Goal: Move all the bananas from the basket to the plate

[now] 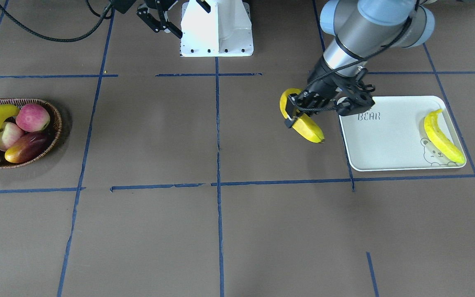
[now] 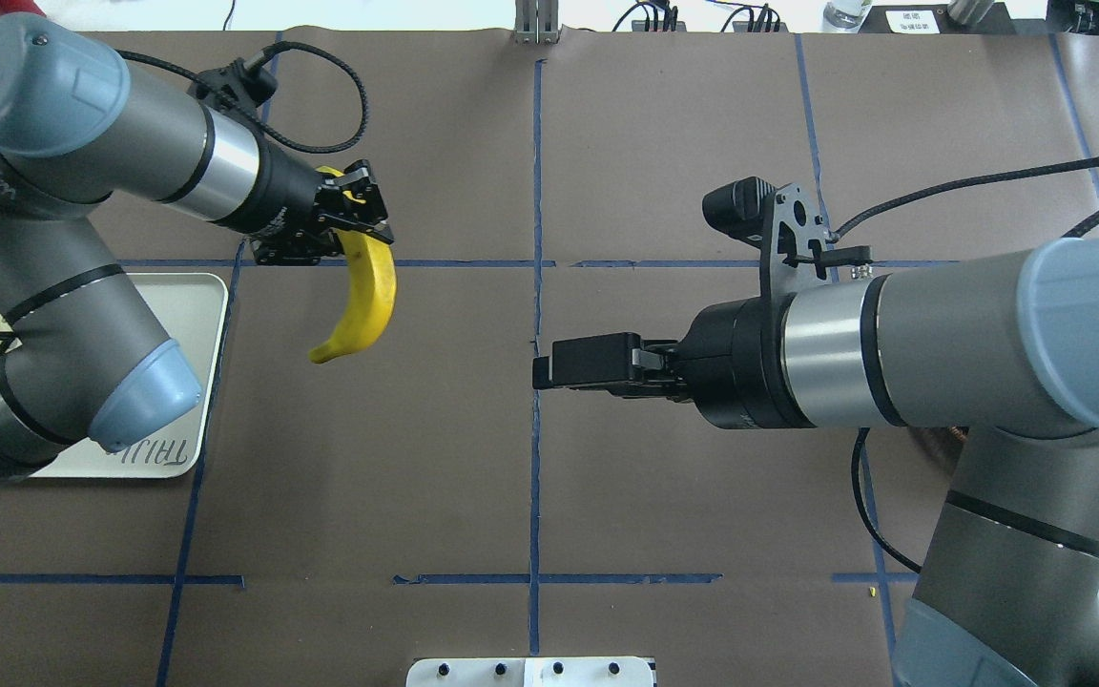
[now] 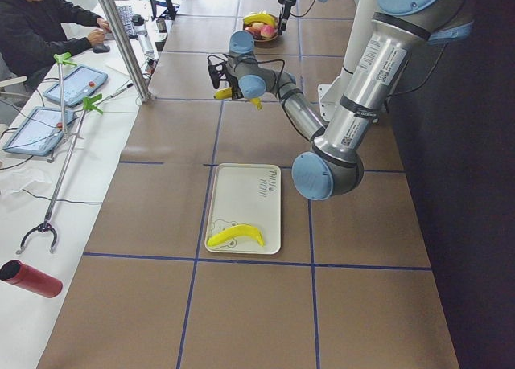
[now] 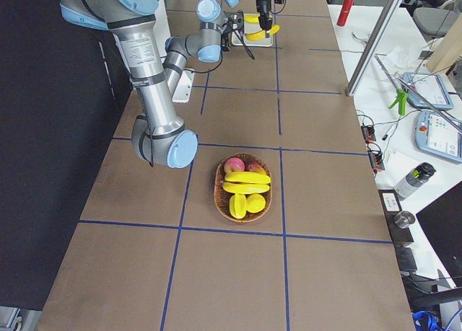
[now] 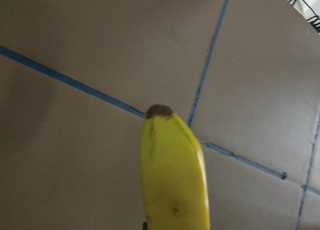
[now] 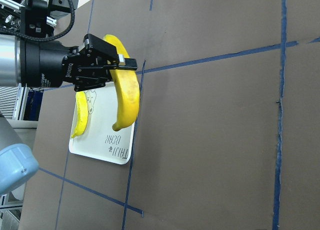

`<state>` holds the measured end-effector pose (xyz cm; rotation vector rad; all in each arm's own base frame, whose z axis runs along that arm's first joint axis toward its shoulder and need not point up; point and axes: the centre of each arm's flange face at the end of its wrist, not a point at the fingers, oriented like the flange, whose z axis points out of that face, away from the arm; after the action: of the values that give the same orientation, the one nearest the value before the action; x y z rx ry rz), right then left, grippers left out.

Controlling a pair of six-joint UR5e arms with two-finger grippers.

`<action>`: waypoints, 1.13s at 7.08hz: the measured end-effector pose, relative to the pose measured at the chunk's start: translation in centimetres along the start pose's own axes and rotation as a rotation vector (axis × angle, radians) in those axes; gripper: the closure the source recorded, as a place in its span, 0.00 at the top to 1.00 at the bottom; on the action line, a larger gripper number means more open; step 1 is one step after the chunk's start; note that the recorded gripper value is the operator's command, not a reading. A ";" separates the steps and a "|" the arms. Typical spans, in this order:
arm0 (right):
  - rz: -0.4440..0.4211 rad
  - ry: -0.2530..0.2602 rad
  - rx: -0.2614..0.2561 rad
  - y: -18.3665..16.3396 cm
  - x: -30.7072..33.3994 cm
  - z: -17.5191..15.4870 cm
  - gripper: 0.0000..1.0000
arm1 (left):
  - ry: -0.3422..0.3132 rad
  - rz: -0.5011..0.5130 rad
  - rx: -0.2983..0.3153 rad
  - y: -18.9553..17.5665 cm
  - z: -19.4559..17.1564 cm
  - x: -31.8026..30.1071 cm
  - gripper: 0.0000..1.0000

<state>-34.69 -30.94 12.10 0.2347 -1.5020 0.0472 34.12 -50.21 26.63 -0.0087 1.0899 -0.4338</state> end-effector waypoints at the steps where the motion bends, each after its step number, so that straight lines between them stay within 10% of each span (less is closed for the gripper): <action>1: 0.003 0.009 0.007 -0.2 0.5 -0.3 1.00 | -0.078 0.010 0.024 -2.4 0.3 -5.2 0.00; 4: 0.011 0.032 0.029 -0.6 1.6 -0.3 1.00 | -0.330 0.181 0.056 -7.9 1.2 -22.5 0.00; 8: 0.013 0.049 0.063 -1.0 2.0 0.0 1.00 | -0.437 0.196 0.036 -9.9 2.7 -29.1 0.00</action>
<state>-34.41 -32.11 13.94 0.2724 -1.4549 0.1100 21.83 -49.80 54.89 0.0338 0.6448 -0.2572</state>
